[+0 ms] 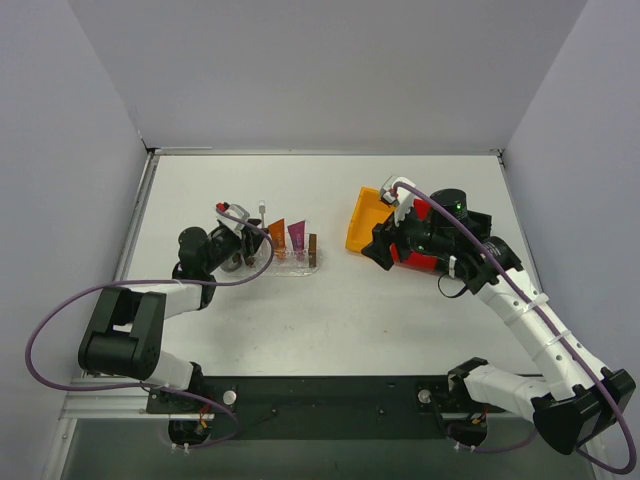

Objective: Prepare toiletry sets of a toothbrush and toothpaste on the tray

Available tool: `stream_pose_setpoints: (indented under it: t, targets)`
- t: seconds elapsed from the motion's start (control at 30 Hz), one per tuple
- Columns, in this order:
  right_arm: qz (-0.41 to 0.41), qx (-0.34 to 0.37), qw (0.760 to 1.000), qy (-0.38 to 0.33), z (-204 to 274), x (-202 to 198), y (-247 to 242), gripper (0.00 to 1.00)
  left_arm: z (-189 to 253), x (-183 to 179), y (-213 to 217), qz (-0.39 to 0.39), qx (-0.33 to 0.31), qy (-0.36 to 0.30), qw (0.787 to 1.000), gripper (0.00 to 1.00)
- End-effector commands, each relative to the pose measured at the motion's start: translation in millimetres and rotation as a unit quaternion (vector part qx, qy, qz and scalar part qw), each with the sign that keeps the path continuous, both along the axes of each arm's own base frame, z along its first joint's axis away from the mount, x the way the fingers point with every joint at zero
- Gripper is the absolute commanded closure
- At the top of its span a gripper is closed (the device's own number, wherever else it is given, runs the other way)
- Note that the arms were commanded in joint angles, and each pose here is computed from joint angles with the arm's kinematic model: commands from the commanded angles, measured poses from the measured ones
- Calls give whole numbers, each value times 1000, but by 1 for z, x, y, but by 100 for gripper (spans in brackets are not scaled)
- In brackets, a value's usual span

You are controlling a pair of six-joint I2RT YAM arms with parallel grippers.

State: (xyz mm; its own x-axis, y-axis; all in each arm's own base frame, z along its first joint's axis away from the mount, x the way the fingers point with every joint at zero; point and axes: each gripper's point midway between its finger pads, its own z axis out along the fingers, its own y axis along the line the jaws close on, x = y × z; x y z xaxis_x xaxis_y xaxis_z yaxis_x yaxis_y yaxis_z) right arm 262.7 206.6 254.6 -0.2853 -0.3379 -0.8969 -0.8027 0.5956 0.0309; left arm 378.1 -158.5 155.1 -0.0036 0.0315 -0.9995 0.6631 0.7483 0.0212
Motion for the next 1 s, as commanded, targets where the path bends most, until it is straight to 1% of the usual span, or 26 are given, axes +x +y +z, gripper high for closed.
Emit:
stream_pose_setpoints:
  t: [0.0, 0.33, 0.97]
  targets:
    - [9, 14, 1000, -11, 7, 3, 4, 39, 18, 6, 4, 8, 3, -29, 1000, 53]
    - [8, 13, 1000, -9, 6, 3, 4, 39, 18, 7, 10, 22, 8, -27, 999, 46]
    - [8, 16, 1000, -7, 6, 3, 3, 39, 27, 2, 19, 35, 19, -38, 998, 45]
